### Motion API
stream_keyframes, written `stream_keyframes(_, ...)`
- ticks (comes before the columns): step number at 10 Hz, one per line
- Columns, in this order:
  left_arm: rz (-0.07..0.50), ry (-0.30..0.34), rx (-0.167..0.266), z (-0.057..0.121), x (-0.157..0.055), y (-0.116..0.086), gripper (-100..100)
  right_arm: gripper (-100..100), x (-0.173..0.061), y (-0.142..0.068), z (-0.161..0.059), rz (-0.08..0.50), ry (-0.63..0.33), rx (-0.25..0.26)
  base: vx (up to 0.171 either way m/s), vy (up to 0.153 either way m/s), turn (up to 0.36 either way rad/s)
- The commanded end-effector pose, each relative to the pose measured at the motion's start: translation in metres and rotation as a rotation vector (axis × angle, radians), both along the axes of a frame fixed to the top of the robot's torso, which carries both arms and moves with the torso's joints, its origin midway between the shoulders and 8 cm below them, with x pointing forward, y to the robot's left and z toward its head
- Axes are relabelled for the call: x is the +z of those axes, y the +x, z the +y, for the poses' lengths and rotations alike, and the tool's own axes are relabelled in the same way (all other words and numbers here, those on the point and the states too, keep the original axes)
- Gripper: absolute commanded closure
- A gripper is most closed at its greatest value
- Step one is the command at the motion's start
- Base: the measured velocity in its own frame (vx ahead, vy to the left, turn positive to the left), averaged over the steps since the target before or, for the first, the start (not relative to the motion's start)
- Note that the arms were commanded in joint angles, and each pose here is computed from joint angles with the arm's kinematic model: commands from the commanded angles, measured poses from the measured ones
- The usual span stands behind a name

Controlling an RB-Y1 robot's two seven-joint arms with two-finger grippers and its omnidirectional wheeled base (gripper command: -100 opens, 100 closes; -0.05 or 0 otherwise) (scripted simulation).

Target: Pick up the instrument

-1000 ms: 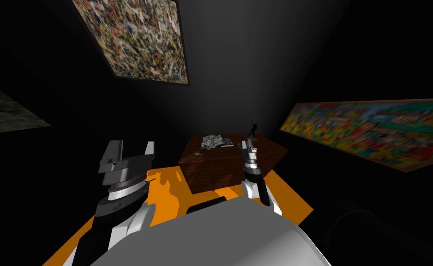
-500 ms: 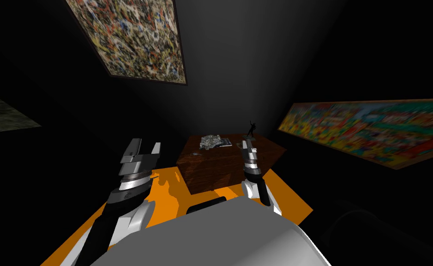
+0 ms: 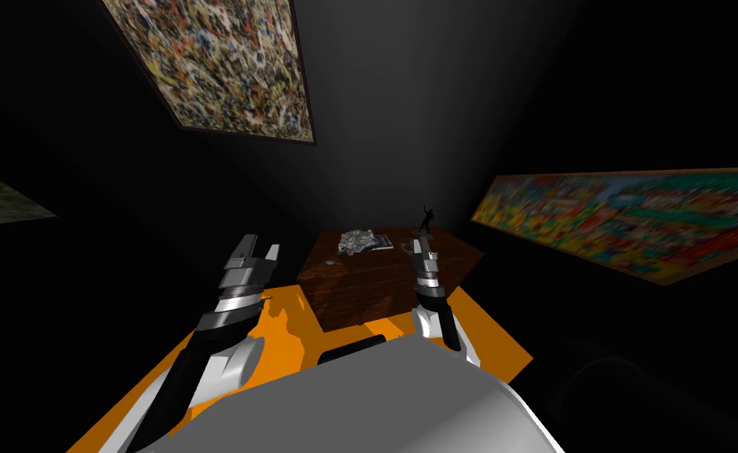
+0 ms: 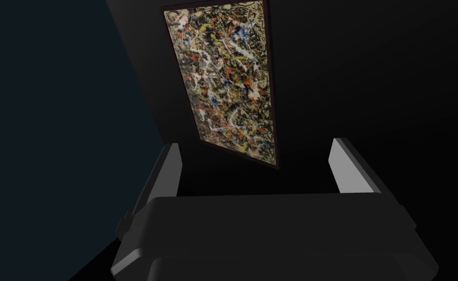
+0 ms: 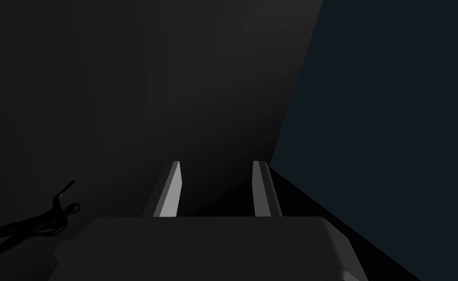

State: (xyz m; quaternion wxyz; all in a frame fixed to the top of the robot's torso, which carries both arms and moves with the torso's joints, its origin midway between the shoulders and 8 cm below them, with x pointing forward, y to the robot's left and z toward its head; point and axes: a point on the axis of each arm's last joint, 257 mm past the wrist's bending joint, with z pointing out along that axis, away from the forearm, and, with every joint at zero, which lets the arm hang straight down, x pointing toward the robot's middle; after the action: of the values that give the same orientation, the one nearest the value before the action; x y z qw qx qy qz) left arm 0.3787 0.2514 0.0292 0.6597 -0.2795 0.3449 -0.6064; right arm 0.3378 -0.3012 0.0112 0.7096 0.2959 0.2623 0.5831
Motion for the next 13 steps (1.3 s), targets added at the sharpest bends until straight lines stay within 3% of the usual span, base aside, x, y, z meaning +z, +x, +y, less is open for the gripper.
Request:
stream_keyframes(1, 0.039, 0.014, 0.012, 0.003, -0.007, 0.011, -100, 0, 0.0, 0.0, 0.0, 0.0, 0.0, 0.0, -0.007, -0.028, -0.04)
stream_keyframes(13, 0.302, 0.055, 0.082, 0.024, -0.059, 0.062, -100, 0, 0.0, 0.0, 0.0, 0.0, 0.0, 0.0, -0.002, -0.022, -0.021)
